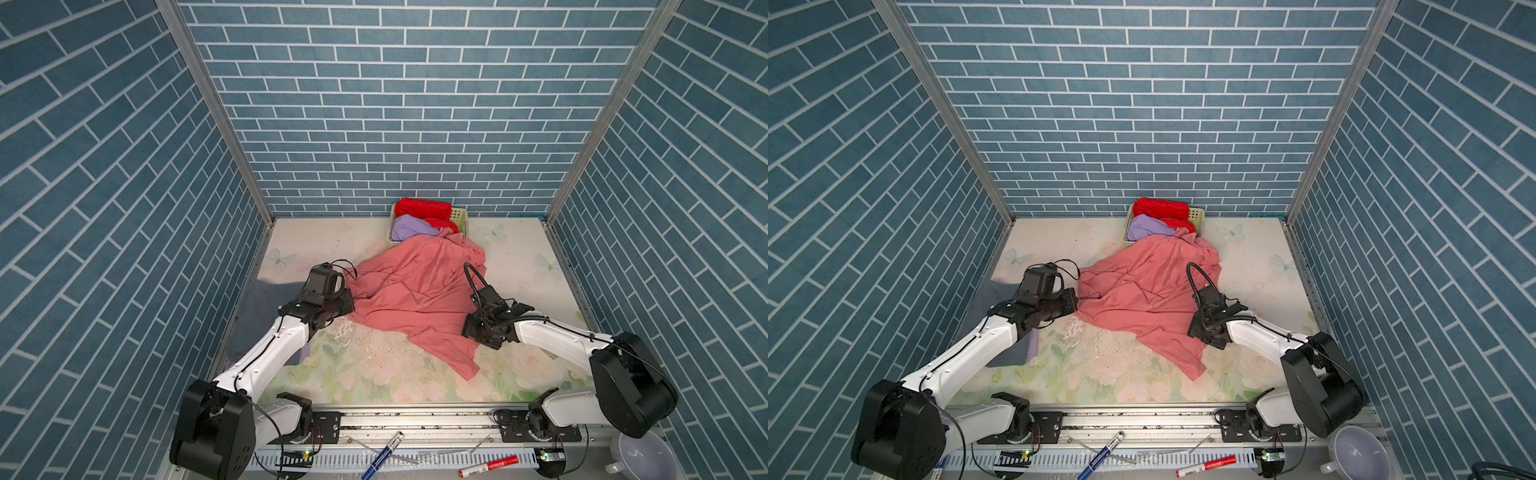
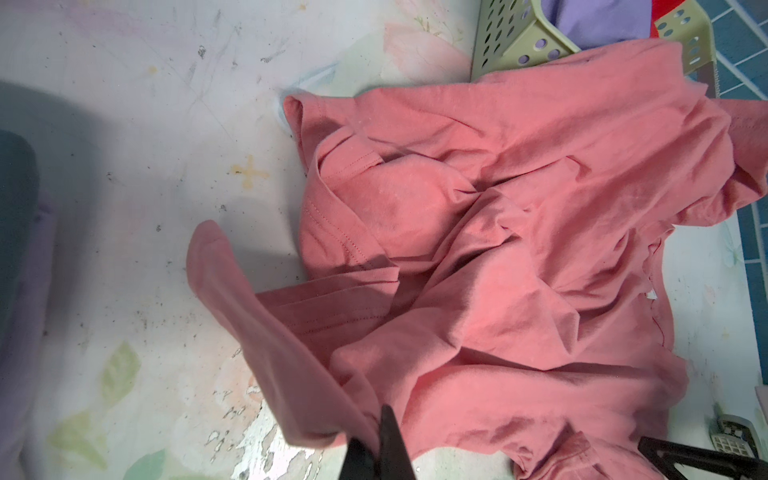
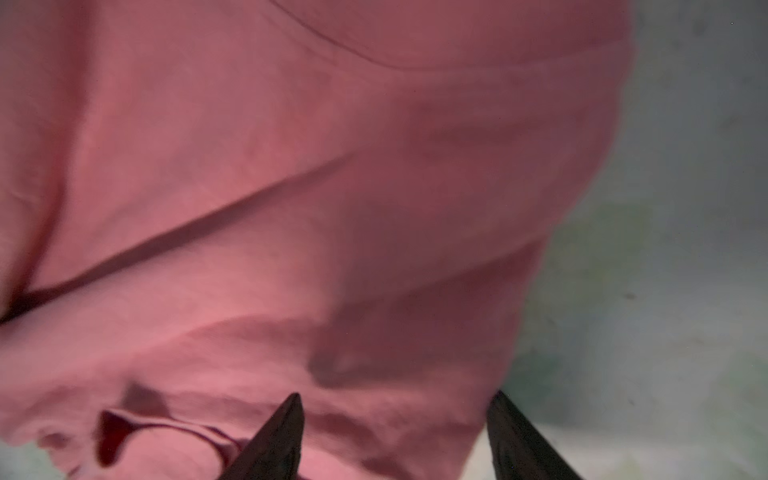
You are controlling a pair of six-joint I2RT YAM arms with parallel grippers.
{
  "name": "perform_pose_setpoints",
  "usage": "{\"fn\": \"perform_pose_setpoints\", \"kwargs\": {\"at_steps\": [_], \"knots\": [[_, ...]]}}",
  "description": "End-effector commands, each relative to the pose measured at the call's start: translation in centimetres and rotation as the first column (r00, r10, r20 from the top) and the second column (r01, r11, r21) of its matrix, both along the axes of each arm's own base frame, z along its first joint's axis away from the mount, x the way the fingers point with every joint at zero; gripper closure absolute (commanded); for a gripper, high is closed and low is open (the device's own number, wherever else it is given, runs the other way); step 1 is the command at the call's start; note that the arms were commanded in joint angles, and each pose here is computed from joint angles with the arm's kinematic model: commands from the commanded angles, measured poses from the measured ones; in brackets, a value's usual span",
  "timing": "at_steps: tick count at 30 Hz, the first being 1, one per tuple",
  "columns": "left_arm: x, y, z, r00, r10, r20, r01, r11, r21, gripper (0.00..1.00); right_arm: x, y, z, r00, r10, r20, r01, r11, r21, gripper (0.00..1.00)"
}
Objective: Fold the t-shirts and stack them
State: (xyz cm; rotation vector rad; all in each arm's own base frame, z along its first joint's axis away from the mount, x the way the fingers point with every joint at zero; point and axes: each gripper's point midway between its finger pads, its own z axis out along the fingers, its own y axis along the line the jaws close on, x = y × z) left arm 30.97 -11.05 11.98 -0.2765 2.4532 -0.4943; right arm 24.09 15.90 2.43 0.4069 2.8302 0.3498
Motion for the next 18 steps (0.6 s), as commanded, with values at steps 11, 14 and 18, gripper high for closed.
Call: {"fn": "perform_pose_setpoints", "kwargs": {"at_steps": [11,14,18], "knots": [[5.4,-1.1,1.1,0.997,-0.017,0.077,0.015,0.999,0.032,1.0,12.0,-3.6,0.8,0.978,-0.147,0.148,0.161,0.983,-0.084,0.96],[8.0,-1.9,2.1,0.993,-0.038,0.109,0.034,0.999,0.037,1.0,15.3,-5.8,2.0,0.965,-0.174,0.198,0.194,0.977,-0.089,0.97],[11.6,-3.3,3.0,0.987,-0.081,0.136,0.078,0.997,0.03,1.0,18.6,-6.4,2.5,0.966,-0.142,0.214,0.165,0.982,-0.094,0.98]]}}
